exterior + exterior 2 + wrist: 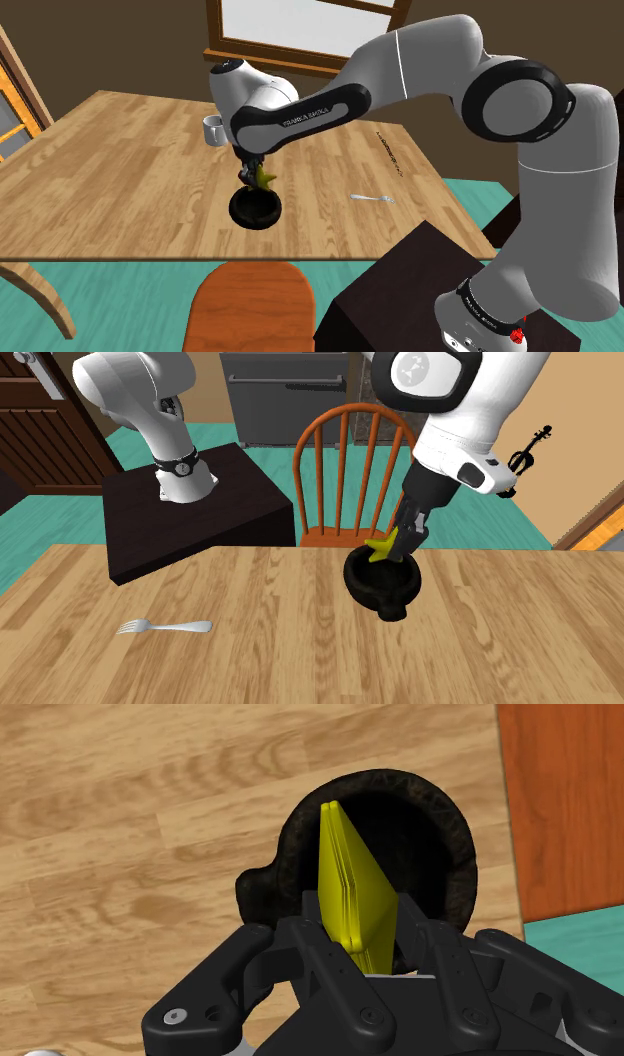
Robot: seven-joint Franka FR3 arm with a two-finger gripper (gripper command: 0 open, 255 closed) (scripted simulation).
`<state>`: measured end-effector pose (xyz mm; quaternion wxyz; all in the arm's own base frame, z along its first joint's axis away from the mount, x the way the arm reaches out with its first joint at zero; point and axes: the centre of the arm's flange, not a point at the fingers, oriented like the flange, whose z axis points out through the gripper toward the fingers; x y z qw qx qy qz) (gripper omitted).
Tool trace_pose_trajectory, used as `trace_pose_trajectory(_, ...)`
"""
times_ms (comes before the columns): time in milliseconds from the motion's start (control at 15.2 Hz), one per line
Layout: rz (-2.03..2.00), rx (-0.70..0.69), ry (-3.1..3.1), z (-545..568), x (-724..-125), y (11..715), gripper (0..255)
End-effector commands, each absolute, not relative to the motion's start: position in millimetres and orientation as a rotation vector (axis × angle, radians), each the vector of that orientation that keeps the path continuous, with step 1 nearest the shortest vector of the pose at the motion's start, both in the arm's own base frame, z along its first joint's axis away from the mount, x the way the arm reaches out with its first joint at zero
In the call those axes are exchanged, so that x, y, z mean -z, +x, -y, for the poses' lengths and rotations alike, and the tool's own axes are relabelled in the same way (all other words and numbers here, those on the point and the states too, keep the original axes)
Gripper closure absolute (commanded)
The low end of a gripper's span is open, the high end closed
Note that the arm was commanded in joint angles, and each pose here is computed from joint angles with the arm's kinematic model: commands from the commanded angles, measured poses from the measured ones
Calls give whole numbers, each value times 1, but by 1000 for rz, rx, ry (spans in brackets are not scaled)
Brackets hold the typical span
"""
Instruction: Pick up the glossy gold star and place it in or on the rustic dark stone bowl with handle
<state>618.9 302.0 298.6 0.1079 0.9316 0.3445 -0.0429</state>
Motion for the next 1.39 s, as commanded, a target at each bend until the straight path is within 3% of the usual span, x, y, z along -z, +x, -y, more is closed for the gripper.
trace_pose_trajectory(0,-1014,126,2741,-301,-289,620,255)
trace_pose_trajectory(726,-1014,126,2741,-301,-272,620,255)
trace_pose_trajectory(792,-1014,126,2741,-301,-272,620,0)
trace_pose_trajectory(1122,-1014,126,2741,-301,-272,620,0)
trace_pose_trajectory(1320,-1014,126,2741,-311,-310,620,0)
